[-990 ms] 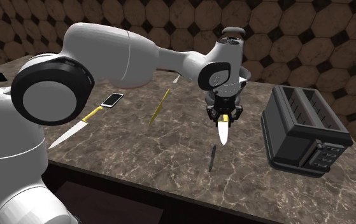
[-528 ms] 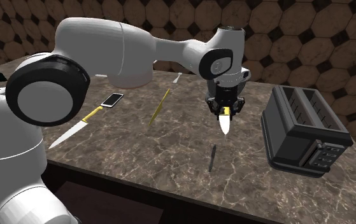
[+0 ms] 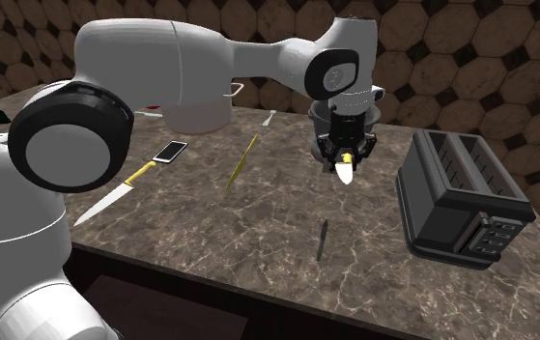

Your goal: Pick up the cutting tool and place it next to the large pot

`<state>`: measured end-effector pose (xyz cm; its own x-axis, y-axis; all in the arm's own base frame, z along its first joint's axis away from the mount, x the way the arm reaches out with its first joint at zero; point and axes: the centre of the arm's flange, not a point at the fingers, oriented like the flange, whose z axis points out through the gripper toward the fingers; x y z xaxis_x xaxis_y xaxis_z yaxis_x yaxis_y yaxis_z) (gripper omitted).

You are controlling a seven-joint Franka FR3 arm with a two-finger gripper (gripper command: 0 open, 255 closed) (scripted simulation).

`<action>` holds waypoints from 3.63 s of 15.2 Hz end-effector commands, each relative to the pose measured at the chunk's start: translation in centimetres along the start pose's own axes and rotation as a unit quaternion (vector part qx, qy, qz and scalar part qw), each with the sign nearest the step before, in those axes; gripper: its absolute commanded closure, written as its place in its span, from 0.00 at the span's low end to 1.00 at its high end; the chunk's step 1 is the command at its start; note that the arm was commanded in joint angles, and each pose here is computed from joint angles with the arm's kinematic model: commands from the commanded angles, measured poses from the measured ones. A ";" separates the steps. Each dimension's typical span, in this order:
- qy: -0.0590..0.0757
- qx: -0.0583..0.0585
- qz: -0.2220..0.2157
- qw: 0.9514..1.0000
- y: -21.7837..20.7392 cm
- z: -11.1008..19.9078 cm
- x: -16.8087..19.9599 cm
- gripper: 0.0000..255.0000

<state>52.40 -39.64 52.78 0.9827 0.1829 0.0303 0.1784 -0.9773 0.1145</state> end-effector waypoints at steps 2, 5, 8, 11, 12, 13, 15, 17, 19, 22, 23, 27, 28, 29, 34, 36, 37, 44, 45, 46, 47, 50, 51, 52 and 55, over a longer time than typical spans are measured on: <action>0.000 0.000 0.000 1.000 0.0 -1.5 0.0 1.00; 0.000 0.000 0.000 1.000 0.2 -3.1 0.0 1.00; 0.000 0.000 0.000 1.000 0.4 -4.7 0.1 1.00; 0.000 0.000 0.000 1.000 0.6 -6.3 0.1 1.00; 0.000 0.000 0.000 1.000 0.7 -6.8 0.1 1.00; 0.000 0.000 0.000 1.000 0.7 -7.3 0.2 1.00; 0.000 0.000 0.000 1.000 0.8 -8.4 0.2 1.00; 0.000 0.000 0.000 1.000 1.0 -9.4 0.2 1.00; 0.000 0.000 0.000 1.000 1.1 -10.5 0.3 1.00; 0.000 0.000 0.000 1.000 1.3 -12.0 0.3 1.00; 0.000 0.000 0.000 1.000 1.3 -12.5 0.3 1.00; 0.000 0.000 0.000 1.000 -3.9 -13.0 1.0 1.00; 0.000 0.000 0.000 1.000 -5.2 -13.2 1.2 1.00; 0.000 0.000 0.000 1.000 -6.5 -13.3 1.4 1.00; 0.000 0.000 0.000 1.000 -13.0 -14.1 2.3 1.00; 0.000 0.000 0.000 1.000 -15.6 -14.3 2.7 1.00; 0.000 0.000 0.000 1.000 -16.9 -14.5 2.8 1.00; 0.000 0.000 0.000 1.000 -26.0 -15.5 4.1 1.00; 0.000 0.000 0.000 1.000 -27.3 -15.7 4.3 1.00; 0.000 0.000 0.000 1.000 -28.6 -15.8 4.5 1.00; 0.000 0.000 0.000 1.000 -29.9 -15.9 4.7 1.00; 0.000 0.000 0.000 1.000 -33.8 -16.4 5.2 1.00; 0.000 0.000 0.000 1.000 -35.1 -16.5 5.4 1.00; 0.000 0.000 0.000 1.000 -36.4 -16.7 5.6 1.00; 0.000 0.000 0.000 1.000 -40.3 -17.1 6.1 1.00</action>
<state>50.22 1.23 65.26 0.9823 0.1848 0.0298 0.1803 -0.9770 0.1141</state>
